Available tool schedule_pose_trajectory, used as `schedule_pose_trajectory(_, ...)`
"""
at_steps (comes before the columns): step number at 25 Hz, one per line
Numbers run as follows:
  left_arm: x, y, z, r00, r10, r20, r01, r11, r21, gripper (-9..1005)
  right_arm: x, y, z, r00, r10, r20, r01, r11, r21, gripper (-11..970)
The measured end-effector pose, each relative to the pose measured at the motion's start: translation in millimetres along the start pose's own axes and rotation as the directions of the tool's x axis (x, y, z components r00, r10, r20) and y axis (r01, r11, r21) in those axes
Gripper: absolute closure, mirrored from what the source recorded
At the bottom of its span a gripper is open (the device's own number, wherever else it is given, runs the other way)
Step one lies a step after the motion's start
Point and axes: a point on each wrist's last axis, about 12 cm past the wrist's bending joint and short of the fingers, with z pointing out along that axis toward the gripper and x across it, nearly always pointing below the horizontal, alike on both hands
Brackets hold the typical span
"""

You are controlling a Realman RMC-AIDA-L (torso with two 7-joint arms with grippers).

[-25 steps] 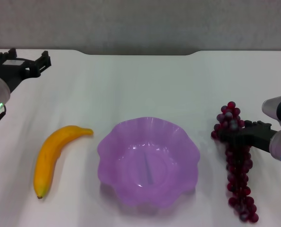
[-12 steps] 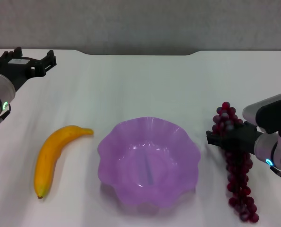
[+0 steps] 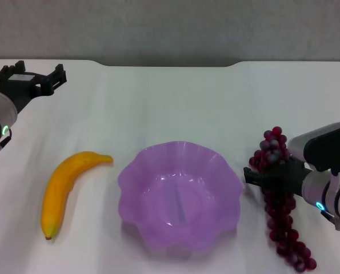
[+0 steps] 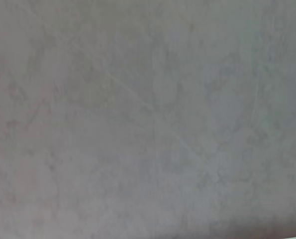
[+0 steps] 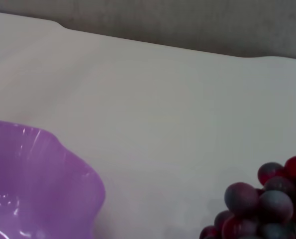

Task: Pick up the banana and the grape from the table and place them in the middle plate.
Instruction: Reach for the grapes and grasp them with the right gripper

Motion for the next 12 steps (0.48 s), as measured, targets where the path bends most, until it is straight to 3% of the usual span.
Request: schedule_pose_trajectory(12, 1.6, 1.1, 0.3, 1.0, 0.0, -0.009, 0.0, 1.0, -0.005, 117, 5.3, -2.0, -0.8, 1.0, 0.014, -0.012, -0.014, 1.0, 0.005, 190)
